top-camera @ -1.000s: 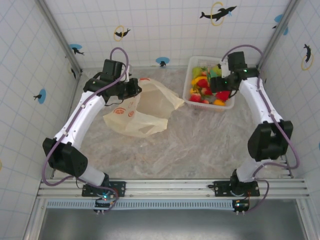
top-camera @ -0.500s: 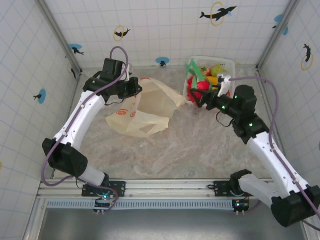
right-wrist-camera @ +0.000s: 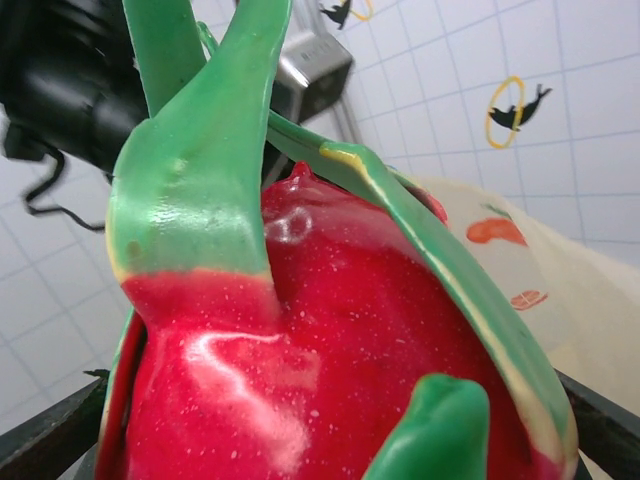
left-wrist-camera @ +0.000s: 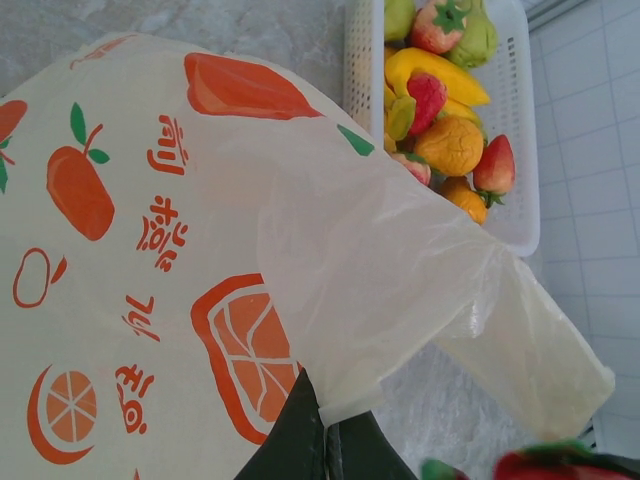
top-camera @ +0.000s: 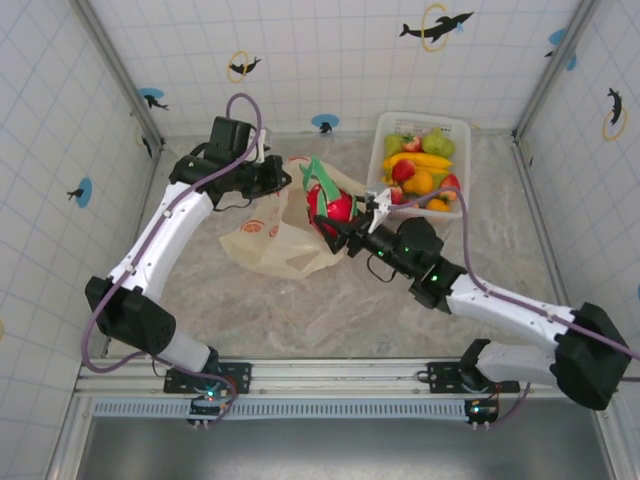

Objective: Place the fake fruits into the plastic bag and tie a complex knot

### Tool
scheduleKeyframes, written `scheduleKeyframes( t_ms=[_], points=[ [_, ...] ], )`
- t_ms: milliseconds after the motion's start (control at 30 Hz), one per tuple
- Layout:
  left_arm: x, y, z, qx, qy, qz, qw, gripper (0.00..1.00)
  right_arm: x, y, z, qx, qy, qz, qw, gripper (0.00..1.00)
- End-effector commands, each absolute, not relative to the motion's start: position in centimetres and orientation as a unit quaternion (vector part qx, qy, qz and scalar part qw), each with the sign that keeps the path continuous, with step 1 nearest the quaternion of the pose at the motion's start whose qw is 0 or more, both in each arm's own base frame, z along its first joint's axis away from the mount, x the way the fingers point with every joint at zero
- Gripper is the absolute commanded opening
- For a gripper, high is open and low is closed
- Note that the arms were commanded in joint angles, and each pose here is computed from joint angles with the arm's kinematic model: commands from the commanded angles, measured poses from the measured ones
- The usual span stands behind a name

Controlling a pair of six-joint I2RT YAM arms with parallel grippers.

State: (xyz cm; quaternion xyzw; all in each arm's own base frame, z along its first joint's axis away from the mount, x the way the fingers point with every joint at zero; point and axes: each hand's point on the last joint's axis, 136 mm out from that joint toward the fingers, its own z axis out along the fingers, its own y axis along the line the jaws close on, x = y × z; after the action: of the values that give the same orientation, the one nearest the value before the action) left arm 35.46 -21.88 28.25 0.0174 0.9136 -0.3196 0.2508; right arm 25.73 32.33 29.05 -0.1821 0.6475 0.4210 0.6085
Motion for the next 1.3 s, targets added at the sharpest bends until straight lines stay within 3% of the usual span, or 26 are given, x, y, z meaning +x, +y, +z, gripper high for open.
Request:
scheduleKeyframes(
  t_ms=[0, 600, 800, 1033, 1267],
  points=[
    [34.8, -22.2, 30.7, 0.018, 0.902, -0.343, 0.26, 0.0, 25.6, 30.8, 34.0, -0.129, 0.557, 0.43, 0.699, 0.63],
    [34.0, -22.1, 32.3, 0.01, 0.9, -0.344, 0.268, 0.0, 27.0, 33.8, 23.4, -0.186, 0.628, 0.368, 0.66, 0.63],
    [34.0, -22.2, 32.2, 0.007, 0.9, -0.342, 0.269, 0.0, 26.8, 34.9, 22.1, -0.218, 0.647, 0.341, 0.646, 0.63],
    [33.0, -22.8, 32.6, 0.016, 0.902, -0.339, 0.268, 0.0, 30.1, 34.2, 21.4, -0.154, 0.694, 0.296, 0.638, 0.63],
    [31.7, -23.8, 32.4, 0.023, 0.903, -0.341, 0.261, 0.0, 32.4, 33.5, 23.2, -0.098, 0.715, 0.329, 0.609, 0.63]
  ],
)
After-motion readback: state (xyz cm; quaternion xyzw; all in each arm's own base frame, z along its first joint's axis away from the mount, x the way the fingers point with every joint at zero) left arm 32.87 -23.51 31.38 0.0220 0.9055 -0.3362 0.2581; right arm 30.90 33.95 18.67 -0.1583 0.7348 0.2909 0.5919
